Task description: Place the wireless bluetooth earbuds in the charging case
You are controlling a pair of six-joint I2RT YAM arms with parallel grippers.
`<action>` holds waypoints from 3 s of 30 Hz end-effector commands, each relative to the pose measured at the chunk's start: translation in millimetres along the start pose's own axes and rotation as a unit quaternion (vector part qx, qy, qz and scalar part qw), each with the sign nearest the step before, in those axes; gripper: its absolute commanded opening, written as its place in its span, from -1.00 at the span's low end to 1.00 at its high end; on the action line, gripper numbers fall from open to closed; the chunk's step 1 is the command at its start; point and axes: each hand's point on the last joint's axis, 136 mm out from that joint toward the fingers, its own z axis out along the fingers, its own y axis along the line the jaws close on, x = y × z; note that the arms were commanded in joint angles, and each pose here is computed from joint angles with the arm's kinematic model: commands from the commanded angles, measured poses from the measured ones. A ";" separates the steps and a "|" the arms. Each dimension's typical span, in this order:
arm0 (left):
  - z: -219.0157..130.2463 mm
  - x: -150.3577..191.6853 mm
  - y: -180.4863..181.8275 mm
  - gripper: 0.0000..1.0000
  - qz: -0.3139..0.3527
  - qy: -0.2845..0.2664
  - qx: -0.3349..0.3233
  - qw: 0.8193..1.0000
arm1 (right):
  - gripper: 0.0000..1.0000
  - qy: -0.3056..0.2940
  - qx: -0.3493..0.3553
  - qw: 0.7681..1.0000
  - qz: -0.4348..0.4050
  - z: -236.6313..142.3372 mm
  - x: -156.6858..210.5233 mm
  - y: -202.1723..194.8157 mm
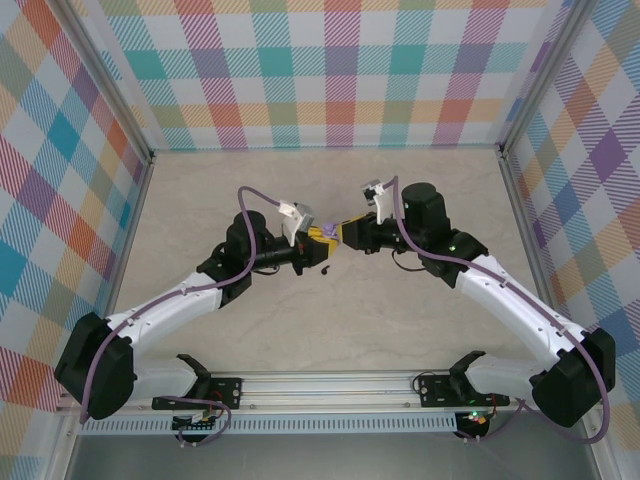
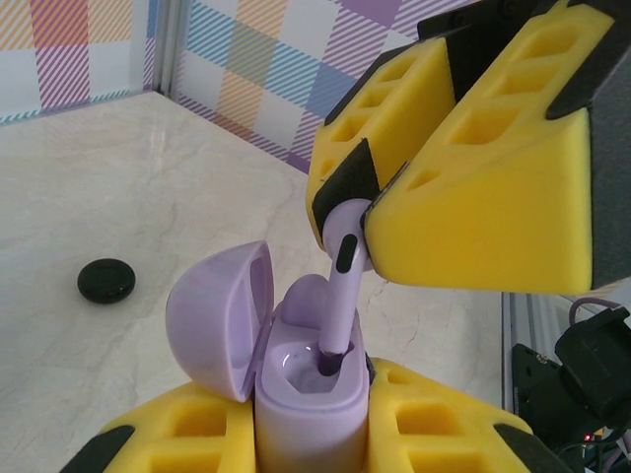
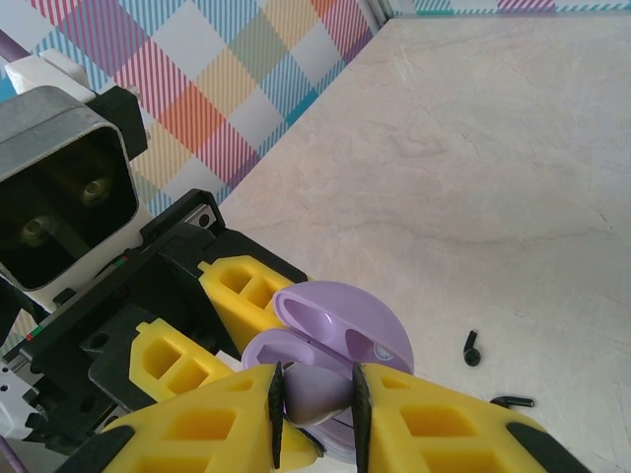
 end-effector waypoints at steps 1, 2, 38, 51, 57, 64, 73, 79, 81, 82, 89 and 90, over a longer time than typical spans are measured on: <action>-4.0 -13.4 -12.4 -0.60 0.029 -0.014 0.012 0.999 | -0.45 -0.018 -0.013 0.999 -0.026 -9.4 -15.4 14.9; -3.8 -13.5 -11.9 -0.60 0.028 -0.013 0.011 0.999 | -0.45 -0.018 -0.013 0.999 -0.026 -9.8 -15.6 15.1; -3.4 -5.6 -11.9 -0.60 0.058 0.012 0.012 0.998 | -0.44 0.014 -0.023 0.999 -0.036 -6.4 -6.6 21.1; -5.4 1.8 -2.7 -0.62 0.142 0.026 -0.013 0.989 | -0.44 0.017 -0.005 0.999 -0.042 -19.4 -4.5 21.9; -6.6 -1.6 0.3 -0.61 0.188 0.024 -0.024 0.982 | -0.44 0.022 -0.006 0.999 -0.047 -23.0 -1.8 23.6; -4.4 -4.0 -1.1 -0.61 0.197 0.025 -0.018 0.980 | -0.44 0.029 -0.009 0.999 -0.046 -20.9 1.1 23.0; -5.1 -3.3 -8.1 -0.61 0.196 0.028 0.001 0.980 | -0.44 0.034 -0.016 0.998 -0.040 -13.6 1.6 21.7; -5.6 -2.1 -9.4 -0.61 0.196 0.031 0.005 0.980 | -0.43 0.036 -0.020 0.998 -0.039 -11.2 1.7 22.3; -6.0 -2.2 -10.0 -0.61 0.197 0.030 0.006 0.980 | -0.43 0.038 -0.021 0.998 -0.037 -9.7 2.3 21.4; -5.8 -1.8 -9.8 -0.61 0.196 0.030 0.006 0.980 | -0.43 0.038 -0.021 0.998 -0.037 -9.3 2.2 21.6; -3.3 -0.6 -4.7 -0.60 0.185 0.034 -0.004 0.982 | -0.43 0.042 -0.003 0.999 -0.031 -5.0 4.8 12.9; -1.9 1.7 0.4 -0.60 0.177 0.042 -0.014 0.983 | -0.43 0.044 0.012 0.999 -0.028 -4.3 6.3 6.8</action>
